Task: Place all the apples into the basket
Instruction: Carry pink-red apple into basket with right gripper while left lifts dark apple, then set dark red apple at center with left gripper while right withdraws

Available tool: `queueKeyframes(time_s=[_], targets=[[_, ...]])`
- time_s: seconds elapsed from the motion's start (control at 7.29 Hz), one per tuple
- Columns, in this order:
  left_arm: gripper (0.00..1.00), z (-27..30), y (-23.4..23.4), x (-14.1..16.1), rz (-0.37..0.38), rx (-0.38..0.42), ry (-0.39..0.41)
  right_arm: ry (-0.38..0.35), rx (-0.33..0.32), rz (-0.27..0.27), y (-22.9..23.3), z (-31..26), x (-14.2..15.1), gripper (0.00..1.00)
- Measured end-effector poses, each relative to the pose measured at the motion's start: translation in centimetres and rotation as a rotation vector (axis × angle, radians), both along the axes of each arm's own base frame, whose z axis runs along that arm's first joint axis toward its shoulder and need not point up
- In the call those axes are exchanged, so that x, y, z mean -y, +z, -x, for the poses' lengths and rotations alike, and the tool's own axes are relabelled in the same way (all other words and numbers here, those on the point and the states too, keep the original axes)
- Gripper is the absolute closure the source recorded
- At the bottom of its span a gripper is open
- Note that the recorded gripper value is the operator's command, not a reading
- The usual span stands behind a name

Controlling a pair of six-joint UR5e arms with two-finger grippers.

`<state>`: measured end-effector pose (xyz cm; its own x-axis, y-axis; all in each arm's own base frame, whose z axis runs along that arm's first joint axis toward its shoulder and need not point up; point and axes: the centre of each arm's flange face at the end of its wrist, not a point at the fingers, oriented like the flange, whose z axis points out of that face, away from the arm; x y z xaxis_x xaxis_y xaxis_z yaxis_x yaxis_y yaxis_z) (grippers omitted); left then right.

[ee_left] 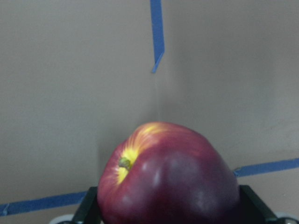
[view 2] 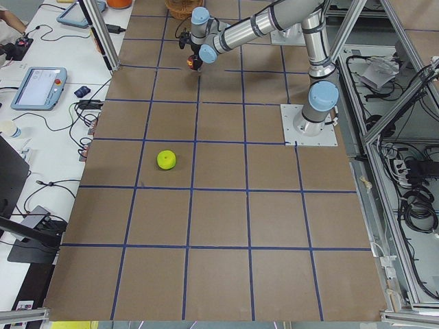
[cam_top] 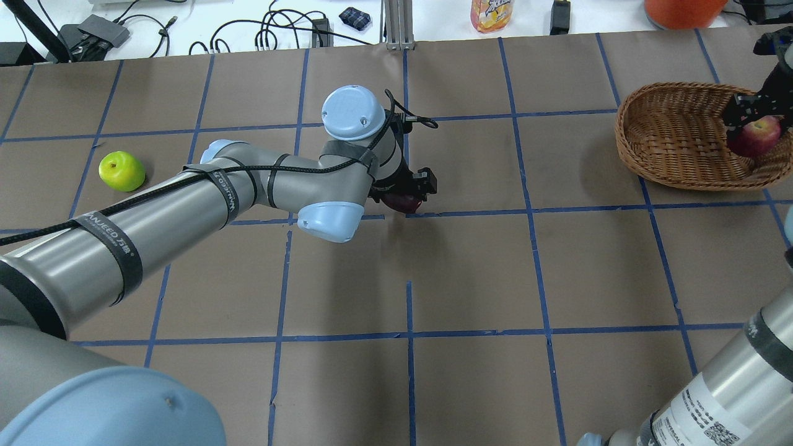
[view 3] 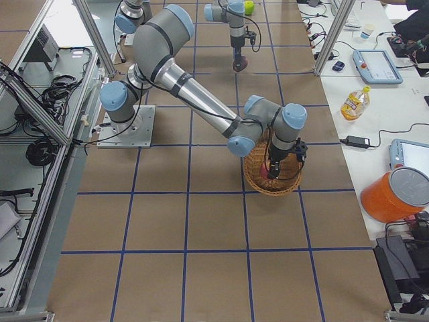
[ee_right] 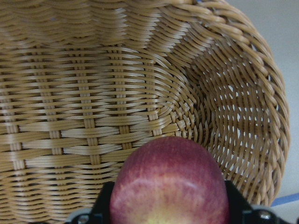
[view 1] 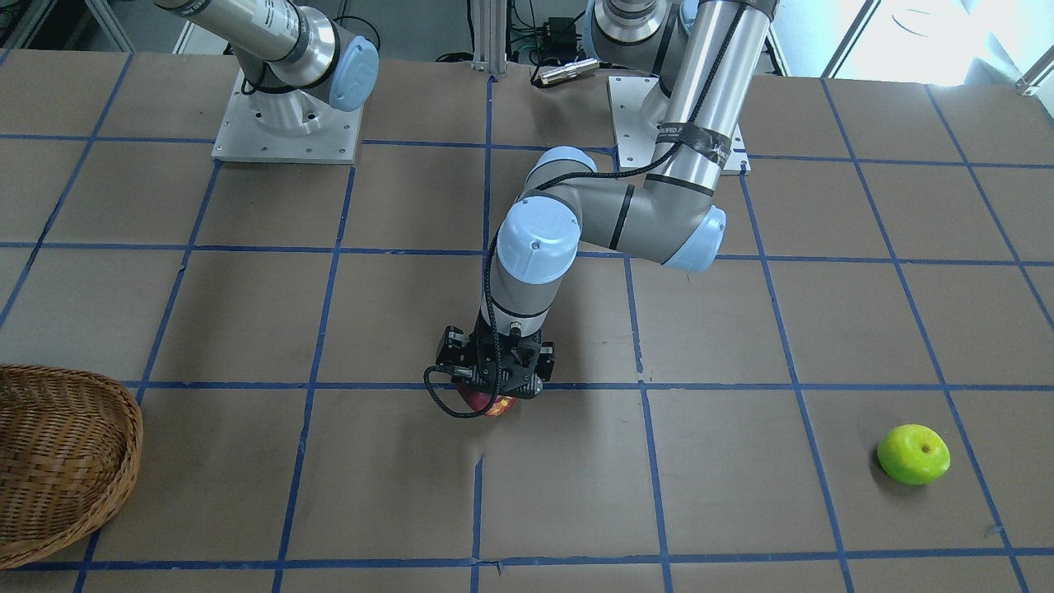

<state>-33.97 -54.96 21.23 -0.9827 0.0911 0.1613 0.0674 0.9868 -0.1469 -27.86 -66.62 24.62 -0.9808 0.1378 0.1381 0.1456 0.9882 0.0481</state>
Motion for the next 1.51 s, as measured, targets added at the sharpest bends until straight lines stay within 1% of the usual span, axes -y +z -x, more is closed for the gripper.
queueKeyframes(time_s=[0.14, 0.27, 0.41, 0.55, 0.69, 0.82, 0.96, 1.1, 1.24, 1.37, 1.51], targets=[[0.0, -0.5, 1.4, 0.4, 0.022, -0.005, 0.007, -0.006, 0.006, -0.004, -0.9, 0.7, -0.2, 0.0], [0.0, -2.2, 2.9, 1.2, 0.029, -0.007, 0.028, -0.012, 0.012, -0.002, -1.1, 0.9, -0.1, 0.0], [0.0, -4.1, 4.0, 1.8, 0.01, -0.015, 0.053, -0.016, 0.015, 0.002, -0.8, 1.0, -0.1, 0.0], [0.0, -4.6, 4.0, 1.6, -0.017, -0.03, 0.062, -0.013, 0.016, 0.003, -0.1, 0.7, -0.1, 0.0], [0.0, -3.9, 3.2, 1.0, -0.047, -0.04, 0.076, 0.006, 0.027, 0.004, 1.8, -1.1, 0.0, 0.0], [0.35, -2.3, 2.3, -0.1, -0.089, -0.051, 0.152, 0.036, 0.058, 0.004, 5.0, -5.1, 0.1, 0.0], [0.8, -0.5, 1.5, -1.1, -0.131, -0.06, 0.266, 0.058, 0.083, 0.003, 7.9, -9.7, 0.1, 0.0], [0.27, 0.6, 0.6, -1.7, -0.167, -0.06, 0.377, 0.08, 0.111, -0.006, 9.9, -14.6, -0.1, 0.0], [0.01, 1.2, -0.8, -2.0, -0.203, -0.053, 0.469, 0.102, 0.158, -0.011, 11.0, -18.7, -0.4, 0.0], [0.0, 1.6, -1.8, -1.8, -0.217, -0.05, 0.5, 0.106, 0.202, -0.013, 11.3, -21.4, -0.6, 0.0], [0.0, 2.0, -2.1, -1.5, -0.21, -0.057, 0.503, 0.099, 0.23, -0.017, 11.2, -23.6, -0.7, 0.0]])
